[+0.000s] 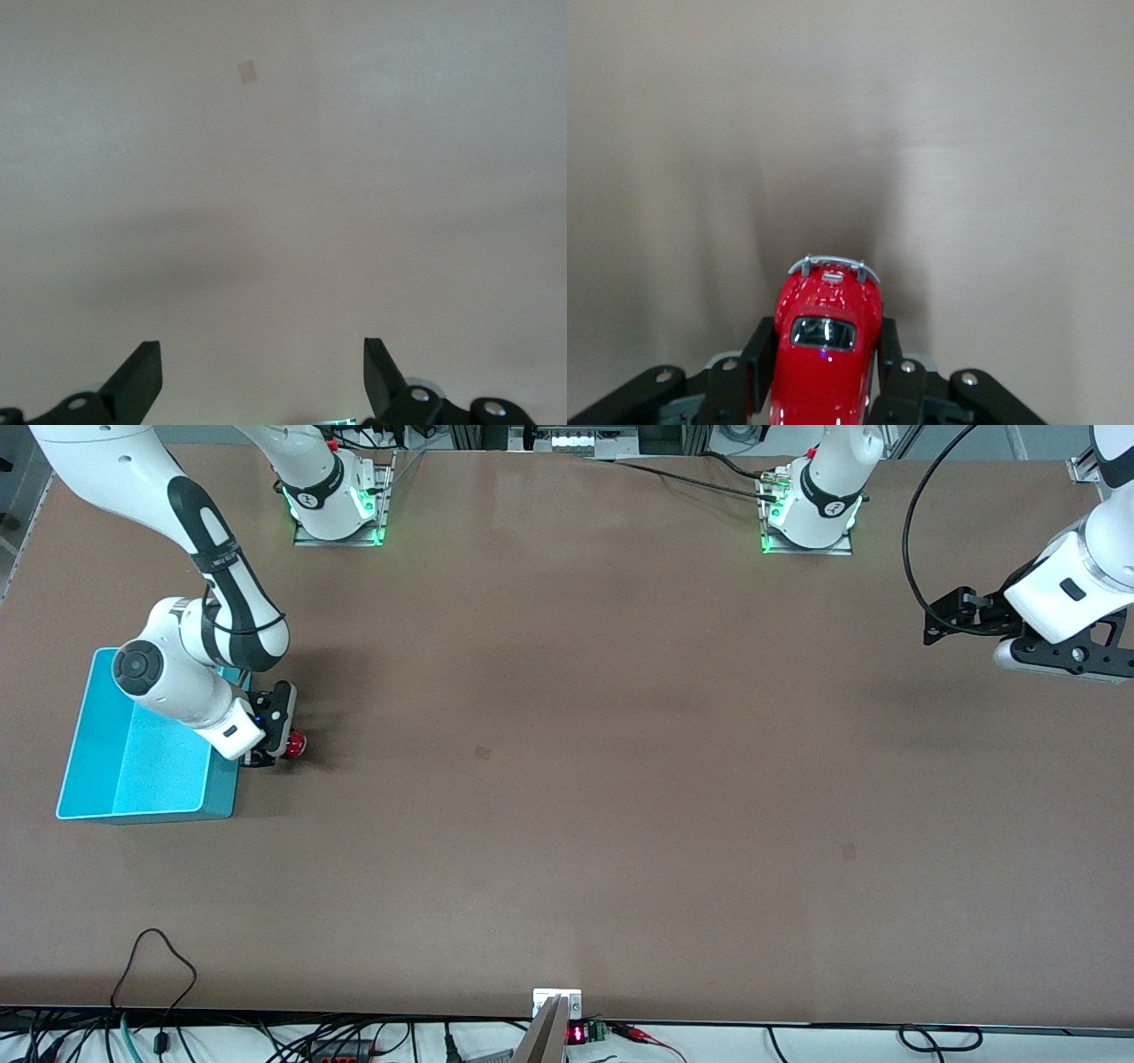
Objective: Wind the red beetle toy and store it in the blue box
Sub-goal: 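Close the right gripper on the red car and lift it, then carry the red car over the cyan box and lower it inside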
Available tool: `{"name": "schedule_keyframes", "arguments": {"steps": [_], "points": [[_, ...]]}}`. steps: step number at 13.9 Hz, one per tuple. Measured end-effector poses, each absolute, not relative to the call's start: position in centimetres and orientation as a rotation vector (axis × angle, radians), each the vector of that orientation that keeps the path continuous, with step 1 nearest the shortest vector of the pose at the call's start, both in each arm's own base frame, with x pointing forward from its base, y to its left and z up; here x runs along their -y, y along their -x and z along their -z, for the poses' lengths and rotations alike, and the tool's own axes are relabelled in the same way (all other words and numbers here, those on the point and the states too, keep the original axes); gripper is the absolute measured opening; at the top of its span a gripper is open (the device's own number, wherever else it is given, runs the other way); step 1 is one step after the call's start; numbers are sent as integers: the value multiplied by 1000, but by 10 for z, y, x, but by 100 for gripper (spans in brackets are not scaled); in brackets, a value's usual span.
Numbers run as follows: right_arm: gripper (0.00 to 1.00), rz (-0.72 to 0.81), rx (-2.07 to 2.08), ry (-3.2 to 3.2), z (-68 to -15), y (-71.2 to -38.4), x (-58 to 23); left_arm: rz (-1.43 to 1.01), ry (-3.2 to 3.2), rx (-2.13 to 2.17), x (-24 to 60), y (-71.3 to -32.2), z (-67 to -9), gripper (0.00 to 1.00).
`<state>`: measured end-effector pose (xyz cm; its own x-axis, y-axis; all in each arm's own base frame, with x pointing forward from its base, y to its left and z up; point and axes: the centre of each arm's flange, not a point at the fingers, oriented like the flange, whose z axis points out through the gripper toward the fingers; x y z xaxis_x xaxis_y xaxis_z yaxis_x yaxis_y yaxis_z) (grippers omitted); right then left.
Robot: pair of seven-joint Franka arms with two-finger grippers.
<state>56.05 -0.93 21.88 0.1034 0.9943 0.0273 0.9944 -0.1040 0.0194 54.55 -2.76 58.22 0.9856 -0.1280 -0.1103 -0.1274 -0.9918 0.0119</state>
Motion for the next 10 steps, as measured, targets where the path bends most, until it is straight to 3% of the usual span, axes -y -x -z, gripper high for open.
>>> {"name": "schedule_keyframes", "arguments": {"steps": [6, 10], "points": [[49, 403, 1473, 2837, -344, -597, -30, 163, -3126, 202, 28, -546, -586, 100], [49, 364, 724, 3074, -351, -597, 41, 163, -3126, 202, 28, -546, -586, 100]]}}
